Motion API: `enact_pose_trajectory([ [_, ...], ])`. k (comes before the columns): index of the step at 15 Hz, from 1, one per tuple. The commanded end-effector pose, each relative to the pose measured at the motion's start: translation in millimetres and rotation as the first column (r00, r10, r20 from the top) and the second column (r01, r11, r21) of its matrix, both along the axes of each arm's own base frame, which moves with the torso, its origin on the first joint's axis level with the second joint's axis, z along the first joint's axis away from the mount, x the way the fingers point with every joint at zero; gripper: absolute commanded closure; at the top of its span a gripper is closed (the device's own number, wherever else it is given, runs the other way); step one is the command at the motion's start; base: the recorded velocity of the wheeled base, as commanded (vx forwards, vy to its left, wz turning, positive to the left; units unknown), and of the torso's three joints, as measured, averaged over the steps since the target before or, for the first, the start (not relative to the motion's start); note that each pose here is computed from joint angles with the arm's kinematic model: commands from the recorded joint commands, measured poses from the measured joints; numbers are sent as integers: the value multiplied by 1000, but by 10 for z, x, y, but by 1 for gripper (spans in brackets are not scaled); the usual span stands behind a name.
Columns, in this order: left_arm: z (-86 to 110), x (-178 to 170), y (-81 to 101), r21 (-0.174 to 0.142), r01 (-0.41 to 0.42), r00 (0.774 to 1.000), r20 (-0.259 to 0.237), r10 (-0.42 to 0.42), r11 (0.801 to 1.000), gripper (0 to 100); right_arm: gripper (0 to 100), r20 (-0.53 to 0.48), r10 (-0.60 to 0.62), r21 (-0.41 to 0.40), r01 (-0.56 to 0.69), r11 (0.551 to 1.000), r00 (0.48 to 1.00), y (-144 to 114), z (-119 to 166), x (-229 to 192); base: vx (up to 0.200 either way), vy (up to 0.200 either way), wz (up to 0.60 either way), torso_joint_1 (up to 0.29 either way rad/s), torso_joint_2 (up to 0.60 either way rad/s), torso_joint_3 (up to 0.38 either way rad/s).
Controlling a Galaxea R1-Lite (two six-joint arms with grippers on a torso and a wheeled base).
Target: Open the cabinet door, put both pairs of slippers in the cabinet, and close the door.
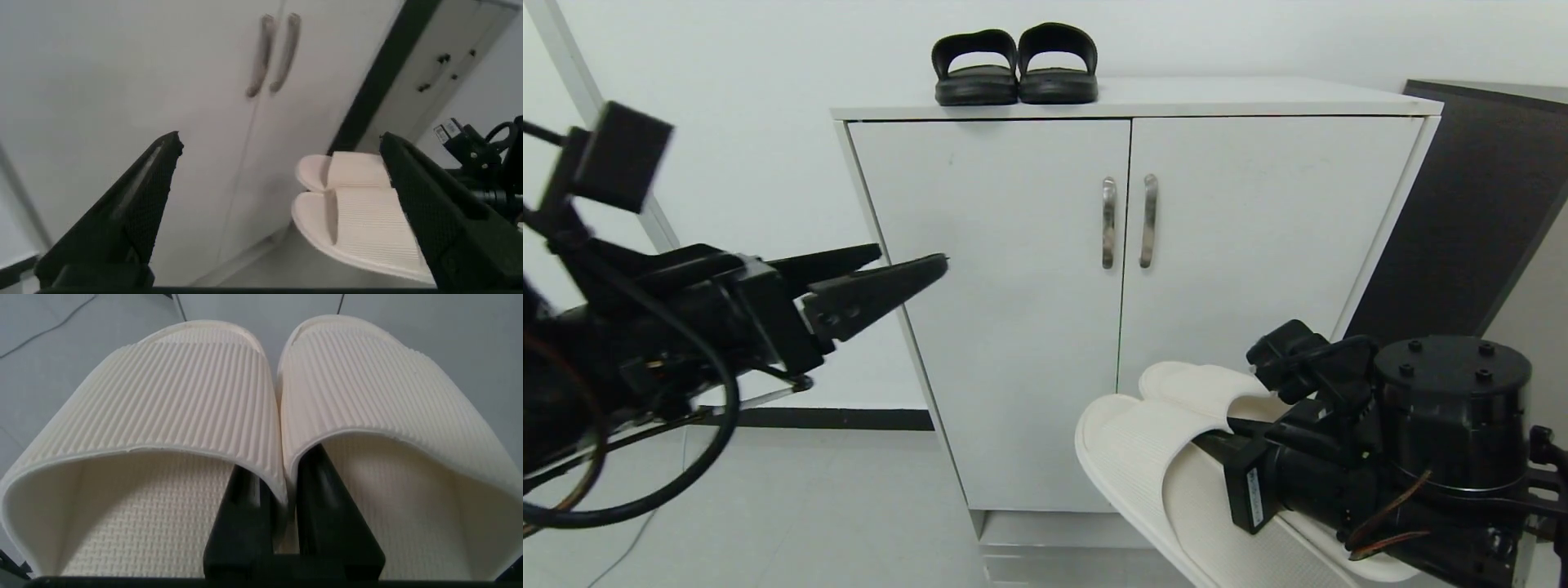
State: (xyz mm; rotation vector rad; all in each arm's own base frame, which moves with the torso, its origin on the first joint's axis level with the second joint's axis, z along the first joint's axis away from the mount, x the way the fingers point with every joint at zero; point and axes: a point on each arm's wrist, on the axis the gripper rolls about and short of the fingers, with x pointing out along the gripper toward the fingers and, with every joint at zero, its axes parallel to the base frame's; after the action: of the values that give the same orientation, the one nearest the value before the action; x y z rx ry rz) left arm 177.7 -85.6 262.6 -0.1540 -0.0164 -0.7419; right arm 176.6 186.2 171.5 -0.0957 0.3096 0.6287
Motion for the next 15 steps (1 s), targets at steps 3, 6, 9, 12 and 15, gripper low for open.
enact_pose_trajectory([
  [3, 33, 283, -521, 8, 152, 988, -32, -151, 988, 0, 100, -12, 29, 9, -29, 1000, 999, -24, -5, 10, 0, 0, 0, 0, 0, 0],
  [6, 72, 435, -815, 5, 242, 969, -43, -242, 970, 0, 100, -18, 30, 4, -30, 1000, 999, -19, -27, 15, 0, 0, 0, 0, 0, 0],
  [9, 111, 719, -1153, -7, 311, 948, -73, -310, 950, 0, 100, -20, 30, 3, -30, 1000, 999, -23, -31, 16, 0, 0, 0, 0, 0, 0],
  [12, 144, 890, -1294, -75, 371, 920, -106, -378, 926, 0, 100, -20, 26, 3, -26, 1000, 999, -31, -31, 24, 0, 0, 0, 0, 0, 0],
  [15, 143, 978, -1379, -101, 461, 874, -122, -470, 882, 0, 100, -26, 34, 3, -34, 999, 999, -29, -43, 34, 0, 0, 0, 0, 0, 0],
])
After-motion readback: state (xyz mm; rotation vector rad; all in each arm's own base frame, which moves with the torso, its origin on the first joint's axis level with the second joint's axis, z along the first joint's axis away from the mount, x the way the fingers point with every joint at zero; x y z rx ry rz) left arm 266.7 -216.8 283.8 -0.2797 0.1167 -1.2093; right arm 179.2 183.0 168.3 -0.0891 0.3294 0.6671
